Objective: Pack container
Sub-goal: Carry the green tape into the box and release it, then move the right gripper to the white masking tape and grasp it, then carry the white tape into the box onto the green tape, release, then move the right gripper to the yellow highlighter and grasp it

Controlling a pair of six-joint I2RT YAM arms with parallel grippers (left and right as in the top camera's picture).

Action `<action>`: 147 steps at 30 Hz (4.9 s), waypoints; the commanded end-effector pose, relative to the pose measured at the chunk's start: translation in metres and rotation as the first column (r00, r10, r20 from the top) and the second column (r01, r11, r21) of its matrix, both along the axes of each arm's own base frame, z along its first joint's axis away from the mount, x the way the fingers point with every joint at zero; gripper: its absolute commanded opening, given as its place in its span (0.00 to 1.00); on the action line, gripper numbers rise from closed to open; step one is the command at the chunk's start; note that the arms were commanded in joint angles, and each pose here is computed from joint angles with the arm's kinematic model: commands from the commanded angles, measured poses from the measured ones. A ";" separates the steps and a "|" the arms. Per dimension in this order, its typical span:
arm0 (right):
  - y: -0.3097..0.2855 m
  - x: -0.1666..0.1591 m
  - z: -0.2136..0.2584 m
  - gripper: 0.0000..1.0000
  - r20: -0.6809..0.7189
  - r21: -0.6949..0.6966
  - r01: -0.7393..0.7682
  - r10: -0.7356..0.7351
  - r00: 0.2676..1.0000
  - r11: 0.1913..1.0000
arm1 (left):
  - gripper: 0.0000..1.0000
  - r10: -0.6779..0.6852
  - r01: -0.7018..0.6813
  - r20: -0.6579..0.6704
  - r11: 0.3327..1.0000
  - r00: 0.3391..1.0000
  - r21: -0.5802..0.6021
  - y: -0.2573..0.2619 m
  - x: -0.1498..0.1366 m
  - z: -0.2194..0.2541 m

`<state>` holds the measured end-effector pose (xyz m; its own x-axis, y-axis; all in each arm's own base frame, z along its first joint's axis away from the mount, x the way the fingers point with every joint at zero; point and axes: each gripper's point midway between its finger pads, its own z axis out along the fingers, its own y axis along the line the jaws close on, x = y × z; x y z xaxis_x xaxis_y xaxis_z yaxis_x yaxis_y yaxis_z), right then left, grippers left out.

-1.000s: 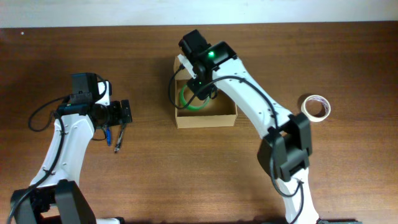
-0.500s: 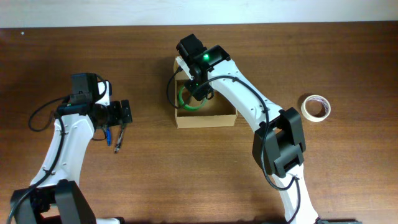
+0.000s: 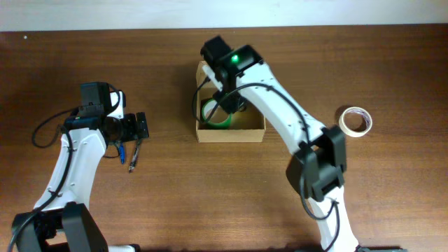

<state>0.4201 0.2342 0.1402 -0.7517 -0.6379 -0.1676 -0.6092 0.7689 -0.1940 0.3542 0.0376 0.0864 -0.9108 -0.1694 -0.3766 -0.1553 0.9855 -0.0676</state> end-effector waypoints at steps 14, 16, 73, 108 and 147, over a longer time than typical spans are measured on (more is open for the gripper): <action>-0.311 -0.056 0.186 0.48 0.289 0.407 0.729 -0.835 0.469 0.550 | 0.99 -0.013 0.013 0.012 1.000 1.000 -0.004 0.000 0.005 0.004; -0.336 -0.063 0.142 0.49 0.158 0.387 0.810 -0.897 0.412 0.440 | 0.99 -0.013 0.013 0.012 1.000 1.000 -0.004 0.000 0.005 0.004; -0.195 -0.002 0.167 0.04 0.045 0.568 0.386 -0.495 0.868 0.727 | 0.99 -0.013 0.013 0.012 1.000 1.000 -0.004 0.000 0.005 0.004; 0.019 0.030 -0.043 0.04 0.016 0.130 -0.035 0.034 0.999 0.991 | 0.99 -0.013 0.013 0.012 1.000 1.000 -0.004 0.000 0.005 0.004; -0.059 0.010 0.146 0.52 0.303 0.164 0.108 -0.154 0.941 0.980 | 0.99 -0.013 0.013 0.012 1.000 1.000 -0.004 0.000 0.005 0.004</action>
<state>0.4352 0.2173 0.1878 -0.7565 -0.5864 -0.2894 -0.5479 0.8100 -0.2090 0.3548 0.0377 0.0870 -0.9101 -0.1693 -0.3783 -0.1552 0.9856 -0.0676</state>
